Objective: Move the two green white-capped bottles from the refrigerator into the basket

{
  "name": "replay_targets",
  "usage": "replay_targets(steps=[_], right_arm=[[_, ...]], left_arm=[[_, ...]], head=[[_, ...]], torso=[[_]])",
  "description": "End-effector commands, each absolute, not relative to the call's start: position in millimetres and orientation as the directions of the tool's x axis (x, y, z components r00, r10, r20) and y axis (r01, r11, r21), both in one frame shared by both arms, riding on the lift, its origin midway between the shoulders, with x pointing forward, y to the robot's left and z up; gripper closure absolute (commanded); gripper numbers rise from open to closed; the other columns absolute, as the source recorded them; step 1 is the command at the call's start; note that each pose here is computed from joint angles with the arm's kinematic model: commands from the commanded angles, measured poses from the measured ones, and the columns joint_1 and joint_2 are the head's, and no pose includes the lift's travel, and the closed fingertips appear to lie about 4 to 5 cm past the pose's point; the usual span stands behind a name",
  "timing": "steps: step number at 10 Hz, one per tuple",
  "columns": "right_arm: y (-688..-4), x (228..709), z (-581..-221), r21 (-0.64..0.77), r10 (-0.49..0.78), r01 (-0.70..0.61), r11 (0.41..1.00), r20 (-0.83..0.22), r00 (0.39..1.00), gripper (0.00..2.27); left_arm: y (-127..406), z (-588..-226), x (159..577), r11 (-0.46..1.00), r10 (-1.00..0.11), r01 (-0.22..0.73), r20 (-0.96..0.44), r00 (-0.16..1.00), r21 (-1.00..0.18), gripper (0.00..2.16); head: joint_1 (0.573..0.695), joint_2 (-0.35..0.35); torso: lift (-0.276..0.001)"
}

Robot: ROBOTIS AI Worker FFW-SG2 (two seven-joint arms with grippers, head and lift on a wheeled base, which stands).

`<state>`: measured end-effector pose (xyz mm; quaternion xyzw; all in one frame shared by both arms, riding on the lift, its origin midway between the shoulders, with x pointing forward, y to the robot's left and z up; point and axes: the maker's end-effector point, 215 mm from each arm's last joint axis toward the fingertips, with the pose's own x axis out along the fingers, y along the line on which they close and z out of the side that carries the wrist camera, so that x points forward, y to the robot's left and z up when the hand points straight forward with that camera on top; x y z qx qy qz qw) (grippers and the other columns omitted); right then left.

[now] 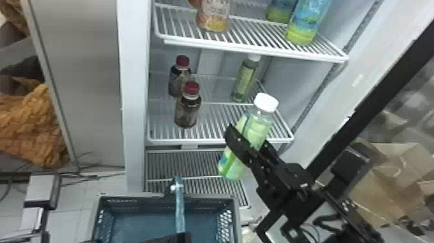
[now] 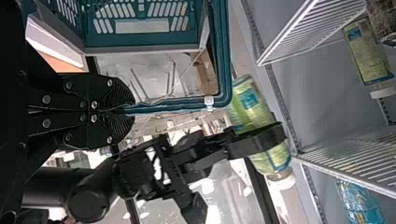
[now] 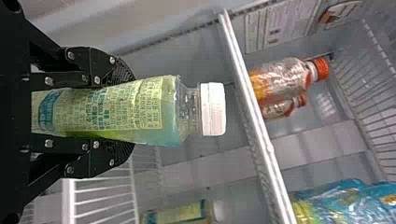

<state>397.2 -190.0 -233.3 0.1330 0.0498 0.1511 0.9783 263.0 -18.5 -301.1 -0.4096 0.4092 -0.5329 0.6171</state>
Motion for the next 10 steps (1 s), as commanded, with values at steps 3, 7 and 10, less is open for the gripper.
replay_targets(steps=[3, 7, 10], right_arm=[[-166.9, 356.1, -237.1, 0.314, 0.380, -0.322, 0.893, -0.145, 0.913, 0.85], [-155.0, 320.0, -267.6, 0.339, 0.415, -0.314, 0.887, -0.285, 0.864, 0.85], [-154.5, 297.6, -298.6, 0.352, 0.426, -0.294, 0.889, -0.398, 0.812, 0.85]], left_arm=[[-17.4, -302.4, 261.8, 0.099, -0.993, 0.318, -0.070, 0.100, -0.943, 1.14], [-15.6, -303.6, 261.1, 0.102, -0.992, 0.314, -0.072, 0.105, -0.944, 1.14], [-16.2, -303.5, 261.5, 0.103, -0.992, 0.317, -0.073, 0.104, -0.943, 1.14]], head=[[0.695, -0.350], [0.695, -0.334], [0.695, -0.349]], torso=[[-0.263], [-0.263], [-0.263]])
